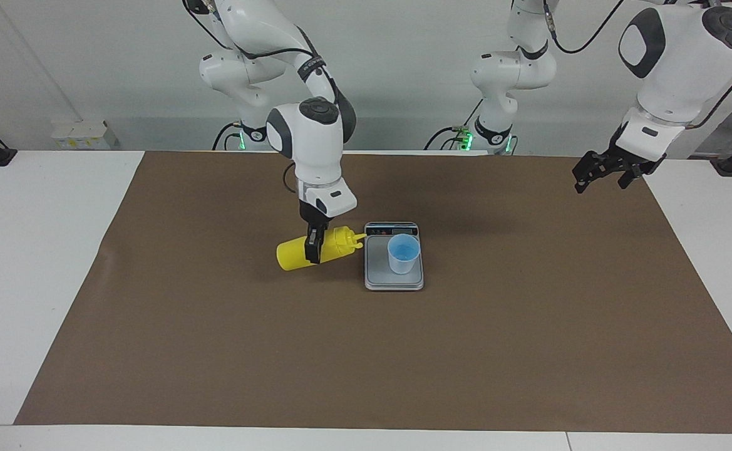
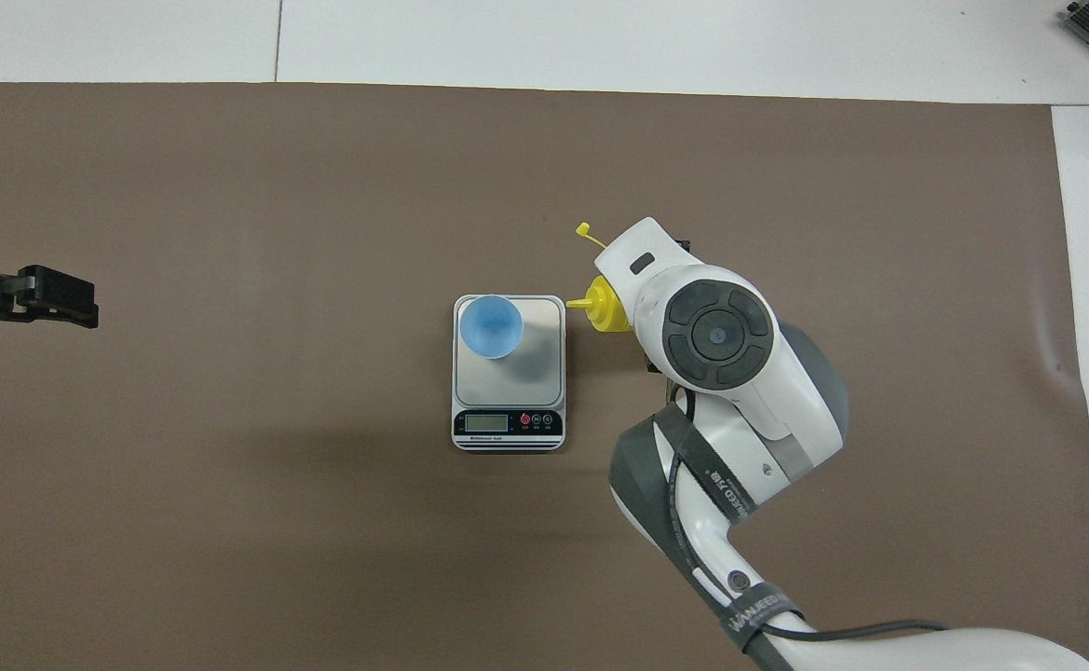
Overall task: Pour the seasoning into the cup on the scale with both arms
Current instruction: 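Lift the yellow bottle with the right gripper toward the cup, then tilt the yellow bottle nozzle-down over the blue cup with the right gripper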
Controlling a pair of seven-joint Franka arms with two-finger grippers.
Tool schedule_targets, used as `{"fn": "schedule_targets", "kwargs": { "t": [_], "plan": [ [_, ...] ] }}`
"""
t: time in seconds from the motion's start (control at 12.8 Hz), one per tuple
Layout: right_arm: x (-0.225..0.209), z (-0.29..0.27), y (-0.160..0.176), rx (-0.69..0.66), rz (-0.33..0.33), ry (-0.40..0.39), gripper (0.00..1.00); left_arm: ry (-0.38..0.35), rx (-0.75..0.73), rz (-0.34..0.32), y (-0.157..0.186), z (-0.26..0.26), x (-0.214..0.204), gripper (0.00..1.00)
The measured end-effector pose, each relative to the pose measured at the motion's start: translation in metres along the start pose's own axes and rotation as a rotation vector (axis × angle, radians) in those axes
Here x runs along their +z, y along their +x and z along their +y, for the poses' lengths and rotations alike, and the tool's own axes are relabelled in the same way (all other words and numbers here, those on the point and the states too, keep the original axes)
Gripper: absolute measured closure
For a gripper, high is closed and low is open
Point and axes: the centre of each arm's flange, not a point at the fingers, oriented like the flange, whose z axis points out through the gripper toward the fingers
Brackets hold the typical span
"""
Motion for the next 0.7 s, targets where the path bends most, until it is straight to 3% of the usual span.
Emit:
{"fn": "schedule_targets", "kwargs": {
  "t": [0.31,0.47,0.7],
  "plan": [
    [-0.006,0.006,0.006,-0.026,-0.029,-0.015,0.53,0.000,0.000,0.000,0.000,0.000,0.000,0.00],
    [-0.005,0.010,0.027,-0.044,-0.084,-0.023,0.53,0.000,0.000,0.000,0.000,0.000,0.000,0.00],
    [0.008,0.005,0.064,-0.083,-0.173,-0.095,0.53,0.000,0.000,0.000,0.000,0.000,0.000,0.00]
  ]
}}
